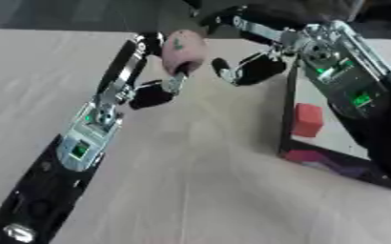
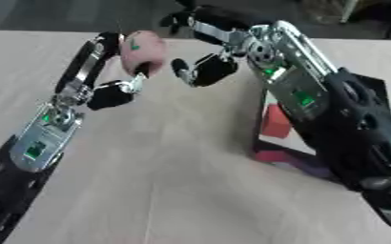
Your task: Pick up the objects with one hand, pass them to the other hand, and then place them into the box on the other side of the table.
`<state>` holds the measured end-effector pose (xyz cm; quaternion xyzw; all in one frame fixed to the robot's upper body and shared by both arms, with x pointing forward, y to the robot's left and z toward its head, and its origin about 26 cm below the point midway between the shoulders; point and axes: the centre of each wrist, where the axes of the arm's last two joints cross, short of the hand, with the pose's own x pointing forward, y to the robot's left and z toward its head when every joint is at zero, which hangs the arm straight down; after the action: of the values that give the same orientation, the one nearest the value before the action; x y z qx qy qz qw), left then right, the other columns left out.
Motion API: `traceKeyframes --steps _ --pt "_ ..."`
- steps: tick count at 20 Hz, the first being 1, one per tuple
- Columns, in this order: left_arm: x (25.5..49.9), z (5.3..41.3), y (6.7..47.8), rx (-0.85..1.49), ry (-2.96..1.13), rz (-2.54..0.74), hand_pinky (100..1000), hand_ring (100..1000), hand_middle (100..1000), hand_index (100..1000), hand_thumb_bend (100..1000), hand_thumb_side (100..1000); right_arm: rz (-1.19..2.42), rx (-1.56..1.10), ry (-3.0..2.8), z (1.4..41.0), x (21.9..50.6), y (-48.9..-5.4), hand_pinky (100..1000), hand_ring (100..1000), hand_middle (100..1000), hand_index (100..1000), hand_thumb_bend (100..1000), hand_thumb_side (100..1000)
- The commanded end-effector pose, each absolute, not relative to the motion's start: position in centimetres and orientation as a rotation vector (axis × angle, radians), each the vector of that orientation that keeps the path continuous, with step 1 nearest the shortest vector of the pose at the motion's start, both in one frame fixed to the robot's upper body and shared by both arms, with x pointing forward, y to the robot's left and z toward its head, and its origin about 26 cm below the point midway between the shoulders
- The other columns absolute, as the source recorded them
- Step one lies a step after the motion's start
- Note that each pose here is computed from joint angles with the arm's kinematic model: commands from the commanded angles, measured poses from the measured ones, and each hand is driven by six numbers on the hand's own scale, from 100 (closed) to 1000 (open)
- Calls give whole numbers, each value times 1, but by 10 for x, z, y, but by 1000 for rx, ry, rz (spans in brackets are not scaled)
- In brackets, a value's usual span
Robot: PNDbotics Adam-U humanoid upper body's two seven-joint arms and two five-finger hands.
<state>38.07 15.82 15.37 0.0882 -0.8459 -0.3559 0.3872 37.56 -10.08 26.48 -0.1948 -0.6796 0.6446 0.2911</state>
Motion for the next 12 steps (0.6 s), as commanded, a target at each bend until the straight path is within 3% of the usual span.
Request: traceKeyframes --steps 1,3,12 --pt "380 166 152 211 -2195 -922 697 595 520 486 100 194 1719 -556 -1850 275 375 -99 951 1000 823 952 100 218" --pt "380 166 152 206 -2195 -928 697 595 520 485 100 192 1734 -548 -1845 273 375 -98 954 1000 824 962 100 284" --pt "379 166 148 186 -2202 -952 697 595 519 485 100 187 1766 -518 -1843 272 376 -96 957 1000 824 971 100 367"
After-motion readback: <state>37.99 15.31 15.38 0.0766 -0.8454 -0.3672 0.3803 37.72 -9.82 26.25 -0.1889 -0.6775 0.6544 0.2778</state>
